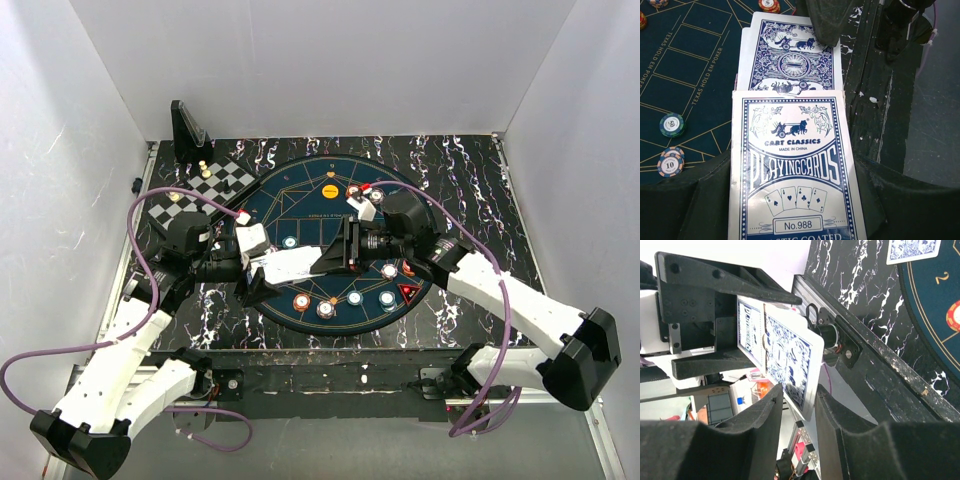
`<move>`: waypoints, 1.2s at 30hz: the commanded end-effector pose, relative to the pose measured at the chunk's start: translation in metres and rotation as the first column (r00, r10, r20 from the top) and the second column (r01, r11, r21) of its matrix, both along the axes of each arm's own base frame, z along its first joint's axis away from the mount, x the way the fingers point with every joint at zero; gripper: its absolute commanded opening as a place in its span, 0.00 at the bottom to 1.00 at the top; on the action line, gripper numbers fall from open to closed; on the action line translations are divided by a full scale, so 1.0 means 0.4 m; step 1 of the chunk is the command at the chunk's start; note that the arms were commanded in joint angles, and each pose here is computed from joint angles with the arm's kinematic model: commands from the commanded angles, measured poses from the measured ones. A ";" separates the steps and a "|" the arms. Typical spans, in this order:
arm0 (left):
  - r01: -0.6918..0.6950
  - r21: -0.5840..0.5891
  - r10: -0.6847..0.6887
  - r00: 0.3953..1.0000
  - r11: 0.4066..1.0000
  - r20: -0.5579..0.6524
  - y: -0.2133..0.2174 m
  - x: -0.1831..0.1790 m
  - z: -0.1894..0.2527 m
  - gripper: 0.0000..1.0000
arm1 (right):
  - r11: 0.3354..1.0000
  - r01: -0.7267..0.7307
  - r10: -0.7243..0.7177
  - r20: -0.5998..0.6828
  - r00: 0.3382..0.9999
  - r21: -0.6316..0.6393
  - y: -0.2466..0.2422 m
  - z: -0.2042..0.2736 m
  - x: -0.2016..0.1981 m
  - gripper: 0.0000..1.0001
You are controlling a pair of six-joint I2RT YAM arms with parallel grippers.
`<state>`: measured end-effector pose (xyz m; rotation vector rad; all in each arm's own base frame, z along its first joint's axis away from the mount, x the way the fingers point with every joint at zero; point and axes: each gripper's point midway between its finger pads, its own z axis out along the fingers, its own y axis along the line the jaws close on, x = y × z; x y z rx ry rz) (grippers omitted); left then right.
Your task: Distribute texas hold em gaming equipment
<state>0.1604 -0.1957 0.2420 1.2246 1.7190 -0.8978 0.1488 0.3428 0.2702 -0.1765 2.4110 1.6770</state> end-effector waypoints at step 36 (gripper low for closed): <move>0.030 -0.152 -0.026 0.999 0.988 0.033 -0.037 -0.004 0.076 0.00 | 0.982 -0.043 0.028 0.080 0.996 0.185 0.079 0.133 0.007 0.74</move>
